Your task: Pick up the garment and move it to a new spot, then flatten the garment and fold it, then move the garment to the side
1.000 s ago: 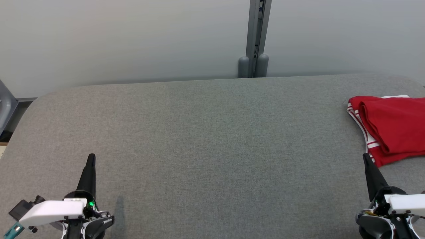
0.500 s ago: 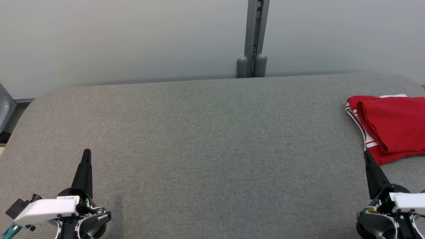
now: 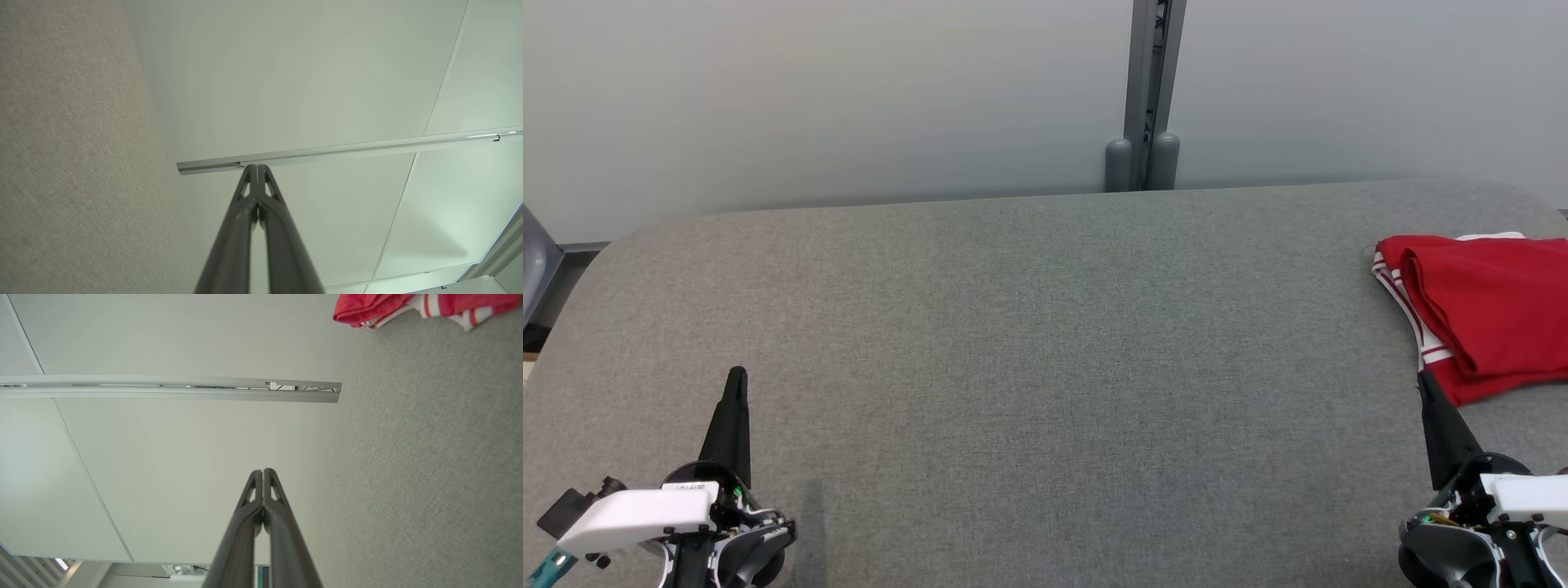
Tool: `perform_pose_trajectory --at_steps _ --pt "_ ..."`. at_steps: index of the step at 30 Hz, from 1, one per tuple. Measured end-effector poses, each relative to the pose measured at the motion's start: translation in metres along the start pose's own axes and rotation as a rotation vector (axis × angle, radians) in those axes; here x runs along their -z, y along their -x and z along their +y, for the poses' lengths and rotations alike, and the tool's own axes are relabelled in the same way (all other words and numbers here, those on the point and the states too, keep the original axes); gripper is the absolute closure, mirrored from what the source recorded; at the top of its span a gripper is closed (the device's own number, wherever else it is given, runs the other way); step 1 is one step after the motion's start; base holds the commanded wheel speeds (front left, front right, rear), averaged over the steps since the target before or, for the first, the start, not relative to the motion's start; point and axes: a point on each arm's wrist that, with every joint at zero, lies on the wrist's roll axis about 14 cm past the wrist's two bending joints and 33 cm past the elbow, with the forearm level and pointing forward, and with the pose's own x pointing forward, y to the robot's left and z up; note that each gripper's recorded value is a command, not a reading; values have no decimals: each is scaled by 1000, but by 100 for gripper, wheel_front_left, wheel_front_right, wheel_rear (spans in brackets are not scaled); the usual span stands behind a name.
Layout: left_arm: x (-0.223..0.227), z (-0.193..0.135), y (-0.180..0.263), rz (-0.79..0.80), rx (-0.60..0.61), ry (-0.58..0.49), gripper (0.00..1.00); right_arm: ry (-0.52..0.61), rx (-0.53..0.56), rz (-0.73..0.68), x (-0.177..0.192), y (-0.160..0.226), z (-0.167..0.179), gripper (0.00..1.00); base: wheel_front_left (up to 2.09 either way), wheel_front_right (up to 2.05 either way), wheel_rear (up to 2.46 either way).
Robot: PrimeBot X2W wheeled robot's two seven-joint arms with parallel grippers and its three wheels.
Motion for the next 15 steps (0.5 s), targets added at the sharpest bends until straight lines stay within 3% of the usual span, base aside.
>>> perform_pose_trajectory --at_steps 15 --pt "0 0 0 0 0 0 100 0 0 0 0 0 0 100 0 0 0"
